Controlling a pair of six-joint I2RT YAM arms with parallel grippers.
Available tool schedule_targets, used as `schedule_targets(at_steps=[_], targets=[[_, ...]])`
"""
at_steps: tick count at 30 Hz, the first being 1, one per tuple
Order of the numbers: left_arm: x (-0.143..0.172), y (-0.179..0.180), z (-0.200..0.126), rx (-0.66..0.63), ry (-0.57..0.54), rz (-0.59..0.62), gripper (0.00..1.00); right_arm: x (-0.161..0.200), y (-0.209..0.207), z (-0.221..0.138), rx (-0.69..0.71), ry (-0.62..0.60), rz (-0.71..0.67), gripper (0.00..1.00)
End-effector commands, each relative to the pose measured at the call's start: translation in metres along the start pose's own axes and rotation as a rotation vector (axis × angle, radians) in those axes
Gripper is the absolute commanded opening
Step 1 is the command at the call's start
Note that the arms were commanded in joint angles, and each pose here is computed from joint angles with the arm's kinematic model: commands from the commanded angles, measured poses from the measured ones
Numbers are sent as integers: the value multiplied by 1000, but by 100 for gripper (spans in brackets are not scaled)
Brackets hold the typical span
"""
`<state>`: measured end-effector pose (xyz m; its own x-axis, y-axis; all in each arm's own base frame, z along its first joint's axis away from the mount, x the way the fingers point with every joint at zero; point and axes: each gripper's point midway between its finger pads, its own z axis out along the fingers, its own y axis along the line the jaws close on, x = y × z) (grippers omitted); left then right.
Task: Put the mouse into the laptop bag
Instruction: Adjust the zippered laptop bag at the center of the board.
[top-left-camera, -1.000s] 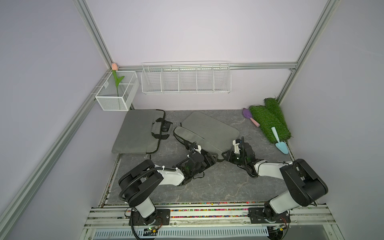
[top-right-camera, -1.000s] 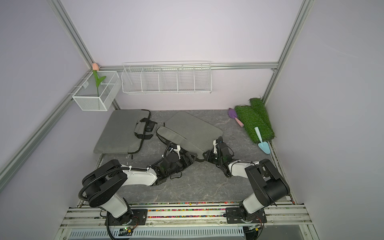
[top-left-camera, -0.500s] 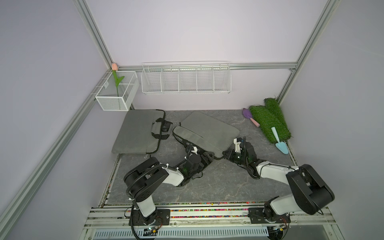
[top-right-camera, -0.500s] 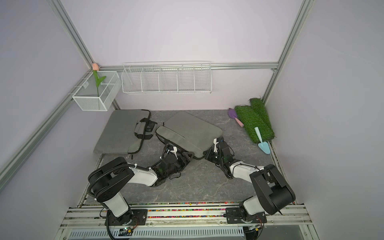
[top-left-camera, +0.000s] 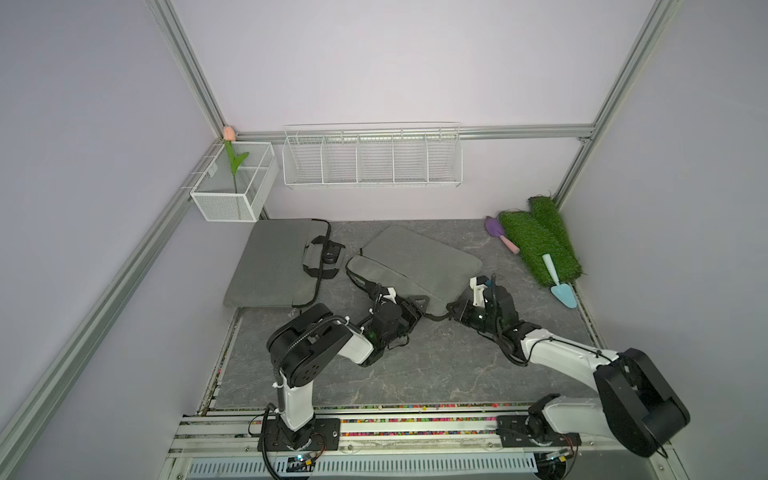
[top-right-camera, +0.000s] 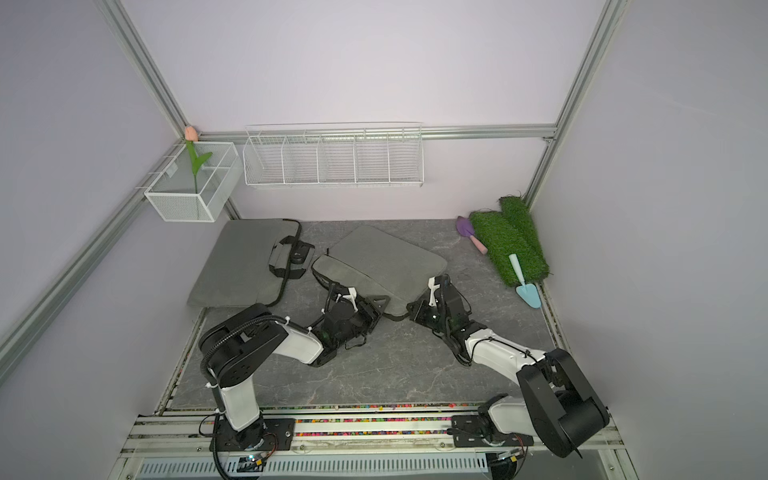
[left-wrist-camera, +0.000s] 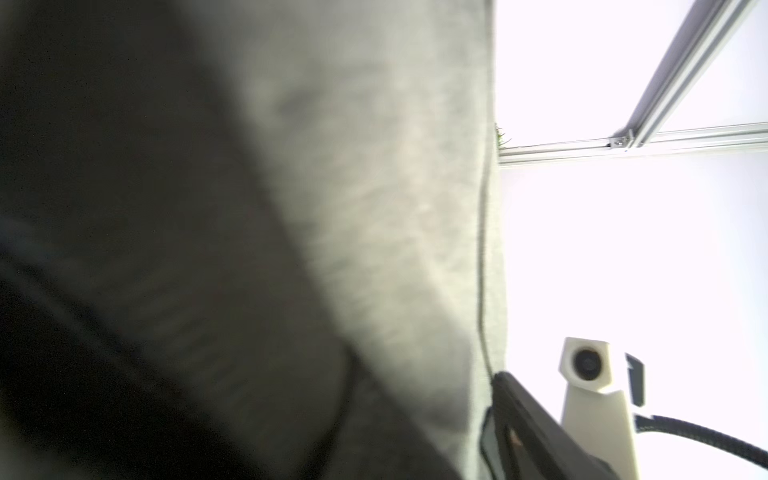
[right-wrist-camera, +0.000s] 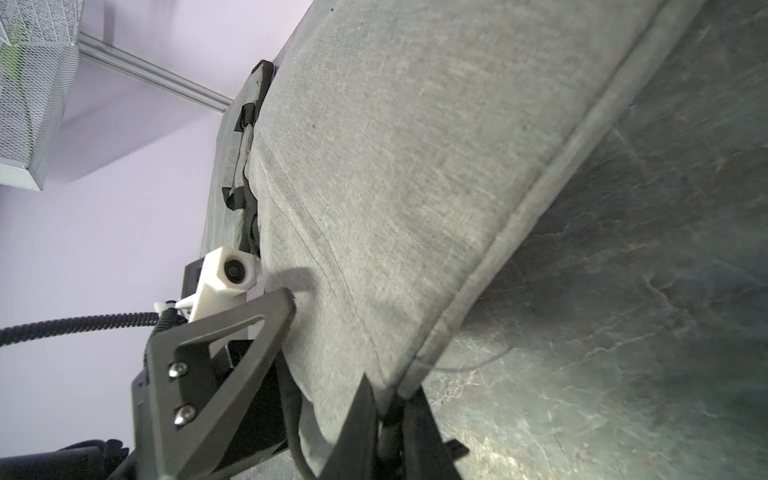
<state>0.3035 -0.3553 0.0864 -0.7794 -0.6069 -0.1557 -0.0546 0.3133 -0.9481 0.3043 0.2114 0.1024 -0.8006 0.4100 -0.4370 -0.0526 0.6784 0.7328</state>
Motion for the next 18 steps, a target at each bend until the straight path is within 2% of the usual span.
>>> schedule_targets(at_steps=[1,3,4,5,7,10,11,15,18], targets=[[-9,-28,0,58,-32,-12,71,-15,24,-2,-90,-60,-18,12],[-11,-32,0,55,-35,-7,68,-15,28,-3,-104,-57,-19,13],[-10,-31,1,47,-35,-5,62,-16,29,-4,-107,-59,-19,13],[-10,-29,3,41,-36,-7,54,-16,29,-5,-107,-59,-20,13],[-10,-25,7,30,-34,-14,32,-16,30,-6,-104,-58,-33,15],[-8,-23,11,25,-26,-24,4,-14,27,-6,-87,-54,-75,26],[-8,-26,12,29,-21,-20,0,-14,27,-6,-91,-57,-100,31],[-9,-36,8,14,-16,13,0,-11,21,-3,-87,-55,-205,52],[-16,-45,-2,-7,-41,43,0,-6,30,-2,-194,-47,-224,65]])
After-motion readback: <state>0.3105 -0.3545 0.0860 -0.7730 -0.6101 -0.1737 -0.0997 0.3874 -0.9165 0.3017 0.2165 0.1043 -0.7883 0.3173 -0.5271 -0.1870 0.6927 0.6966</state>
